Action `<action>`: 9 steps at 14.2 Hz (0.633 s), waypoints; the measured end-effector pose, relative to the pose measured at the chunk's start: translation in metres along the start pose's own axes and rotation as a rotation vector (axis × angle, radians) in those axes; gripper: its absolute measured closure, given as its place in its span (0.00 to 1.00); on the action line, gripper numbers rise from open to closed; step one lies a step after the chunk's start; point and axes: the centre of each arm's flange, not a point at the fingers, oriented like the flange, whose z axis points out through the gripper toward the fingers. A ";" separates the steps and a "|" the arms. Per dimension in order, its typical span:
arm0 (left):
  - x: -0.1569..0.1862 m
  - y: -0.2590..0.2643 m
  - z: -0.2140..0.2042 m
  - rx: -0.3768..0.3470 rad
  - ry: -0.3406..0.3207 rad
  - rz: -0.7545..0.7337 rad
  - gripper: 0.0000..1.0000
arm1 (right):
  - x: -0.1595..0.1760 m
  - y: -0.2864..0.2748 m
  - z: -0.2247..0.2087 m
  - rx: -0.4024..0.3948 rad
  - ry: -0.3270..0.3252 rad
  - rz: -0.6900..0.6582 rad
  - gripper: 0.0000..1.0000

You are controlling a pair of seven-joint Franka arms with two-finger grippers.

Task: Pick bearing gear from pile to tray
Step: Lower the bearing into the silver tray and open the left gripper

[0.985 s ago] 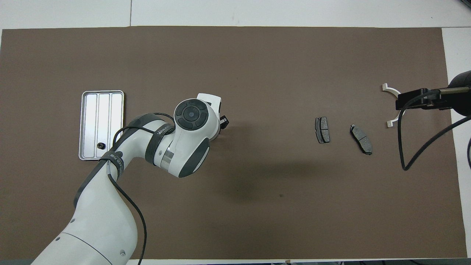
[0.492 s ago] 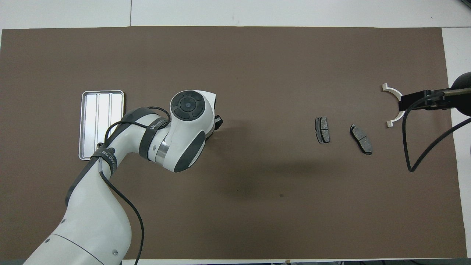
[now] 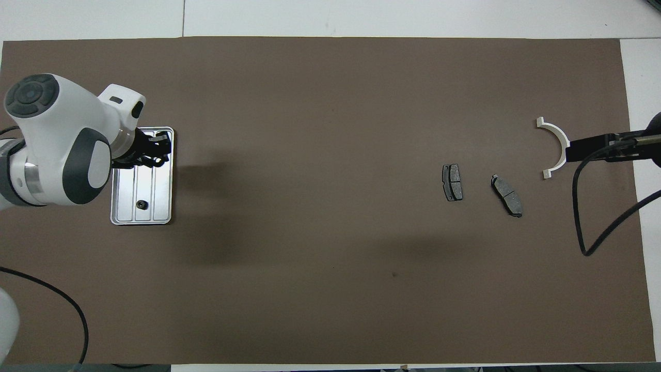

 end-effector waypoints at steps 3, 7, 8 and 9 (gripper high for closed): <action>0.014 -0.024 0.016 -0.010 0.024 0.010 0.65 | -0.005 0.000 0.004 0.000 -0.044 0.000 0.00; 0.020 -0.034 0.026 -0.003 0.025 0.000 0.65 | -0.012 0.000 0.009 0.000 -0.112 0.000 0.00; 0.022 -0.041 0.027 0.000 0.027 -0.001 0.65 | -0.013 0.000 0.009 0.000 -0.112 0.000 0.00; 0.024 -0.046 0.030 0.002 0.029 -0.001 0.65 | -0.013 0.000 0.009 0.000 -0.112 0.000 0.00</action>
